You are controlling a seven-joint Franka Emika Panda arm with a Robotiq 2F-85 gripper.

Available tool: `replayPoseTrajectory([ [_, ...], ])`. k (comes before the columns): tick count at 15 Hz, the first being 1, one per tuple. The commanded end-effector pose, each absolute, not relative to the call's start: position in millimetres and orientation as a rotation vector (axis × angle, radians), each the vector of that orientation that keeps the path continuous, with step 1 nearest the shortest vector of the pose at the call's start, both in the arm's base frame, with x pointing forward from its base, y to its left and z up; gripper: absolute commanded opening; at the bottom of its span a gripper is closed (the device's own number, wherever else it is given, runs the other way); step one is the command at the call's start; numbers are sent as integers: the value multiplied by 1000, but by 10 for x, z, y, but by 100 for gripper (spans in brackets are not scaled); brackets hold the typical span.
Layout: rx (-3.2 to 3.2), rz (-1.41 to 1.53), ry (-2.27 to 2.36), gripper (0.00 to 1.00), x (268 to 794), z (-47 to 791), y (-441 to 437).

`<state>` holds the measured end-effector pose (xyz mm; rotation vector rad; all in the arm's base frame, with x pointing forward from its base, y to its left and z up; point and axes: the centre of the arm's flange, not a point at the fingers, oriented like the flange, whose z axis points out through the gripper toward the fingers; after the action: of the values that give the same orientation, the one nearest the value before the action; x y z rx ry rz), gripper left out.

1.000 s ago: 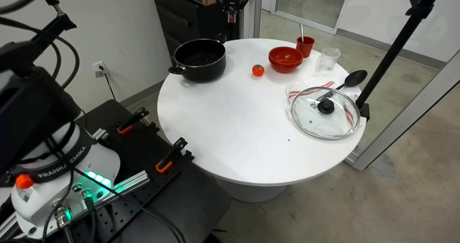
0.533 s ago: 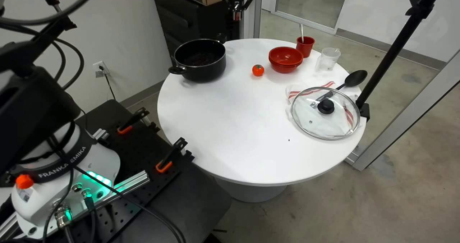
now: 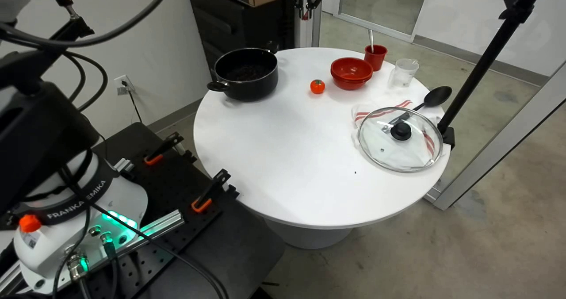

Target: Use the small spoon to scoop some beans from the pot into the bowl

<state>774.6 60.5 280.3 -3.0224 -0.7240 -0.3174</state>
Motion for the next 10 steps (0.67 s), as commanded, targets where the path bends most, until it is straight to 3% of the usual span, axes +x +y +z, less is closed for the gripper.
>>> replayPoseTrajectory([
  [1, -3073, -303, -666, 5, 7985, 2884, 462],
  [10, -3137, -223, -520, 5, 7997, 2951, -115],
])
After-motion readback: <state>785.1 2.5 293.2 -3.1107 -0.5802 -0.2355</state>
